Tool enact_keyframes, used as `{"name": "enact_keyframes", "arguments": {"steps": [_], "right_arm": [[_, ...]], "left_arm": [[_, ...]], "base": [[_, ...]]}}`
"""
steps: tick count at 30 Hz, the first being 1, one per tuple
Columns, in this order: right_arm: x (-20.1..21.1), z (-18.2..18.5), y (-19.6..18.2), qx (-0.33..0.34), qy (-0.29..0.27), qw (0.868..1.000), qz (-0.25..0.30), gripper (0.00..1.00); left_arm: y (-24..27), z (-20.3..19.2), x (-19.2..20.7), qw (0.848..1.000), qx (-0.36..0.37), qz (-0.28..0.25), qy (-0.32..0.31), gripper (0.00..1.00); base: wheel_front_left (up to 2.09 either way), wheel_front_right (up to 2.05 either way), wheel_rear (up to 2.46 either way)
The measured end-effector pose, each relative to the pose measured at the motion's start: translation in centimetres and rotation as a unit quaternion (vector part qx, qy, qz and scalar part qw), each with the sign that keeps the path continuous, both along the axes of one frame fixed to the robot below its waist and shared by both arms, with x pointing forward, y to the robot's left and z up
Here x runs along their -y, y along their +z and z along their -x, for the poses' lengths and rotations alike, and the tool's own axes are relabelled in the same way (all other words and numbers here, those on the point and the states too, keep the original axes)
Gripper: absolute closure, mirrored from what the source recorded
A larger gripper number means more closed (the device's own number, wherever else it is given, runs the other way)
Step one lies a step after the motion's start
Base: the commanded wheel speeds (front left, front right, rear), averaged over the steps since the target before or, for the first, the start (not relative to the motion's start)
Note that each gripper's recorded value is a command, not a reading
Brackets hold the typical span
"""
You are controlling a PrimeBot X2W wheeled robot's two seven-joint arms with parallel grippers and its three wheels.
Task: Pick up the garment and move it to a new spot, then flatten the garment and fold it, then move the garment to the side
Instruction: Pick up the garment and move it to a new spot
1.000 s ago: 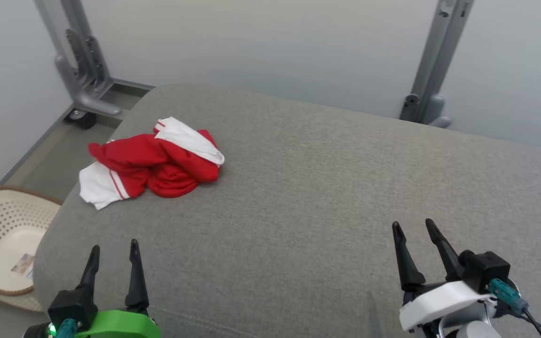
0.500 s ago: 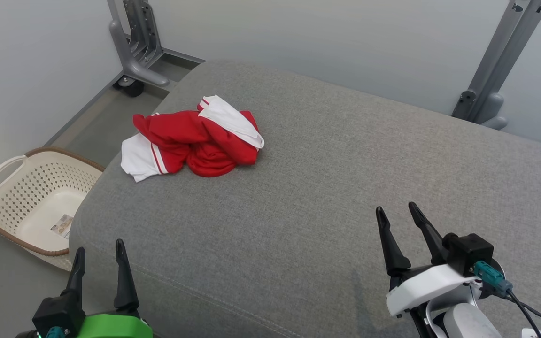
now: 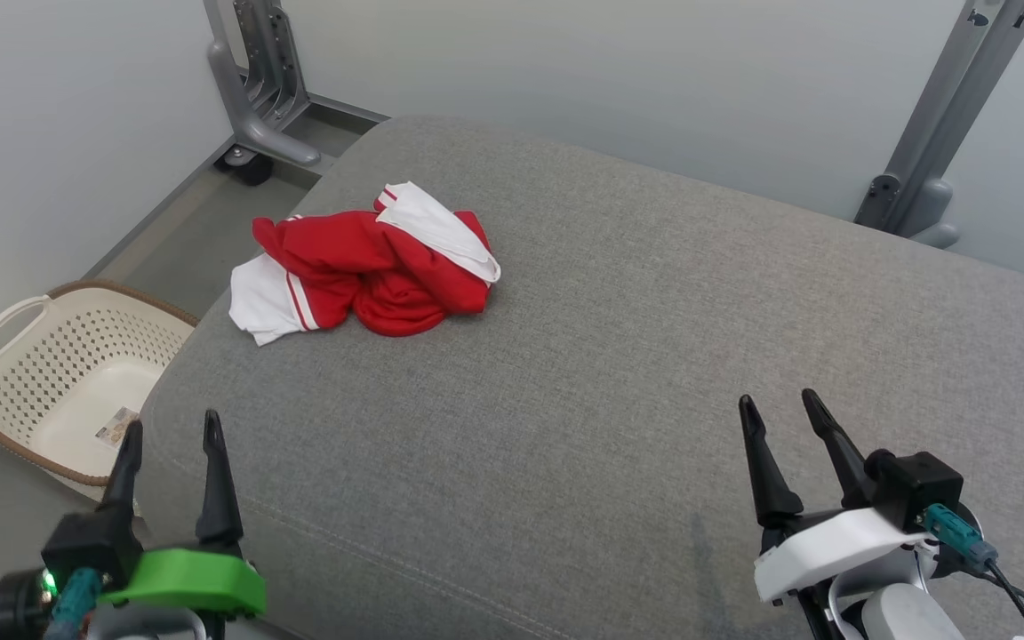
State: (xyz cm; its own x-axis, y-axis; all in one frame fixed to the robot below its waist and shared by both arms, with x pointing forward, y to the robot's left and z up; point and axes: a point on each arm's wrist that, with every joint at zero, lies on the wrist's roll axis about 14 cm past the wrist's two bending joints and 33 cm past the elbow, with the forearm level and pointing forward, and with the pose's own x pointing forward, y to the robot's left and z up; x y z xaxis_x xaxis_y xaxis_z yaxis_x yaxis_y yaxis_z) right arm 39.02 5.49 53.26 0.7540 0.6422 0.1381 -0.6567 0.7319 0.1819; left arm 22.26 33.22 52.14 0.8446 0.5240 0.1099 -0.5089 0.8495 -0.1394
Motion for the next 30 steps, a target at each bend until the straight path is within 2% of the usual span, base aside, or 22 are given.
{"name": "enact_keyframes", "arguments": {"steps": [10,15,22,24,30], "right_arm": [[1.2,-0.7,-0.3,0.006,-0.017,1.0,0.016,0.0],[2.0,-1.8,-0.4,0.008,-0.03,0.999,0.024,0.0],[4.6,-3.7,-1.5,-0.004,-0.068,0.997,0.032,0.0],[6.2,-4.2,-2.6,-0.017,-0.088,0.995,0.038,0.0],[8.9,-5.6,-4.5,-0.035,-0.125,0.99,0.049,0.0]], "left_arm": [[9.8,-4.8,-4.2,0.99,0.017,-0.129,-0.044,0.0],[13.1,-9.0,-5.8,0.985,-0.01,-0.159,-0.064,0.0],[11.8,-16.2,-6.7,0.982,-0.094,-0.13,-0.095,0.0],[9.3,-18.7,-6.8,0.98,-0.136,-0.091,-0.109,0.0],[3.3,-23.0,-4.9,0.963,-0.219,-0.053,-0.147,0.0]], "base": [[0.0,0.0,0.0],[0.0,0.0,0.0],[0.0,0.0,0.0],[0.0,0.0,0.0],[0.0,0.0,0.0]]}}
